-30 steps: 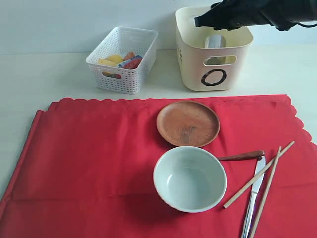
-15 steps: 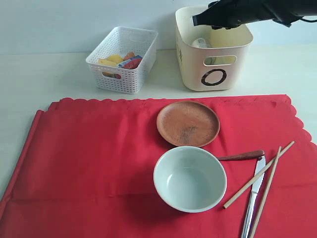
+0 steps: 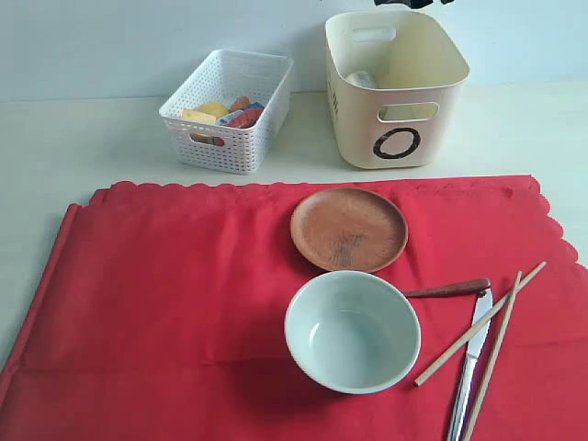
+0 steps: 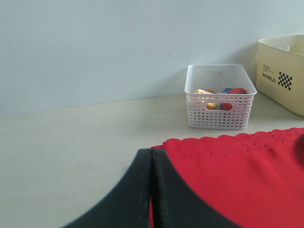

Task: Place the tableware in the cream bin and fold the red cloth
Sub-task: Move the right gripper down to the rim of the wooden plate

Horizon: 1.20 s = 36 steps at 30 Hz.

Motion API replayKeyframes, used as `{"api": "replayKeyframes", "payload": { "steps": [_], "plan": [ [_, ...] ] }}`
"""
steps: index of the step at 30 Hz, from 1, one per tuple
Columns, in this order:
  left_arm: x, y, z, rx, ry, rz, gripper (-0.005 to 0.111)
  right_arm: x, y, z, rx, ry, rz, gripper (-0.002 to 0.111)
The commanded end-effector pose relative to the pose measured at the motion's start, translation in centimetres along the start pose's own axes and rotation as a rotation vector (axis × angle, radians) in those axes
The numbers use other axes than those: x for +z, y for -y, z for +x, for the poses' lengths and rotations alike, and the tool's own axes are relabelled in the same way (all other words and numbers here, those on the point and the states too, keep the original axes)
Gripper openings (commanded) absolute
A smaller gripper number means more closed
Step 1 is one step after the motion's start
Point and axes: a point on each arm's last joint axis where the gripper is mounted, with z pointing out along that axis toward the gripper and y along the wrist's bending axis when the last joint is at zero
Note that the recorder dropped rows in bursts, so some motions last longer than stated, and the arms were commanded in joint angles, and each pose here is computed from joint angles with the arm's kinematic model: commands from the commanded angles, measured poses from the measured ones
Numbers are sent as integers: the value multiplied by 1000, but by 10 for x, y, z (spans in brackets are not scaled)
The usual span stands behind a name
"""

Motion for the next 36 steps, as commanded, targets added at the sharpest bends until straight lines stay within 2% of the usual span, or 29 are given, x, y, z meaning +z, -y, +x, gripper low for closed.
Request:
{"api": "replayKeyframes", "payload": {
  "steps": [1,7,12,19,28,36],
  "plan": [
    [0,0,1,-5,4,-5,1,-33,0,-5,-14,-84,30,38],
    [0,0,1,-2,4,-5,1,-60,0,8,-48,-310,79,38],
    [0,0,1,-2,4,-5,1,-66,-5,23,-36,-478,13,38],
    [0,0,1,-5,4,-5,1,-60,-13,47,-11,-586,-55,38],
    [0,0,1,-3,4,-5,1,-22,-20,90,68,-673,-124,38],
    [0,0,1,-6,4,-5,1,26,-28,116,261,-676,-213,38]
  ]
}}
